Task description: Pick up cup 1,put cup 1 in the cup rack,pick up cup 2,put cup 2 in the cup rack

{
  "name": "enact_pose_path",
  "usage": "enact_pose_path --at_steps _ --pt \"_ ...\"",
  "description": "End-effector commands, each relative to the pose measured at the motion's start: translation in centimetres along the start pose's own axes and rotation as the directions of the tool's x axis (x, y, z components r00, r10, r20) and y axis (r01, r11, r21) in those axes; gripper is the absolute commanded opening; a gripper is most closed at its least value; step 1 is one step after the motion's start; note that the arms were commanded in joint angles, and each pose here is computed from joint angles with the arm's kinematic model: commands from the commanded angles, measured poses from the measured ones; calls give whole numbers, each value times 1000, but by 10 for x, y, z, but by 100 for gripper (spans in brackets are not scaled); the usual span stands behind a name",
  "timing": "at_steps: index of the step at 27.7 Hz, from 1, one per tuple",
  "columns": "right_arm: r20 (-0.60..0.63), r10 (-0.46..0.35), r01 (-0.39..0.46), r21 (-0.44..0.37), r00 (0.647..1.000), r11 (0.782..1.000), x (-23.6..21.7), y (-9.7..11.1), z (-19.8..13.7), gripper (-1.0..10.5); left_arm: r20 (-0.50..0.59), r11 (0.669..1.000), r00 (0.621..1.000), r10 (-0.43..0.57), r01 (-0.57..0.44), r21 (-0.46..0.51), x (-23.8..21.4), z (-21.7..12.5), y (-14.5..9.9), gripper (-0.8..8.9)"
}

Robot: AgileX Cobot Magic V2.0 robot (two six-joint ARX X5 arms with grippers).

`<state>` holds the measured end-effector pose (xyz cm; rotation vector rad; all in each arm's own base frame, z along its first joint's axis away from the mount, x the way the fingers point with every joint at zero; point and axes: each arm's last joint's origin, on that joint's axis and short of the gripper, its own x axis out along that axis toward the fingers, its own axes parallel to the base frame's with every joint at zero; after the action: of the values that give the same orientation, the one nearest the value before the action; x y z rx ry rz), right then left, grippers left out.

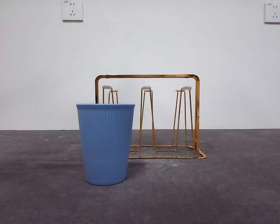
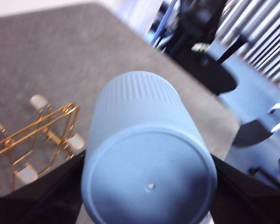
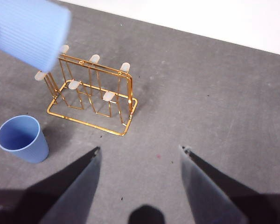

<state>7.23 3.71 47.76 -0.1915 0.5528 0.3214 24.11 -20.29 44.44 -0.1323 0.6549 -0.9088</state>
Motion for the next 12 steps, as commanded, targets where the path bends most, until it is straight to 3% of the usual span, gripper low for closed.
enact_pose_path --at_steps 1,12 --pt "-12 -5 4 -12 1000 1000 -1 0 -2 283 -44 999 999 25 -24 31 20 6 1 -8" --pt "-16 -4 4 -13 1000 1000 -1 0 -2 282 -183 992 975 127 -126 18 94 -1 22 -8"
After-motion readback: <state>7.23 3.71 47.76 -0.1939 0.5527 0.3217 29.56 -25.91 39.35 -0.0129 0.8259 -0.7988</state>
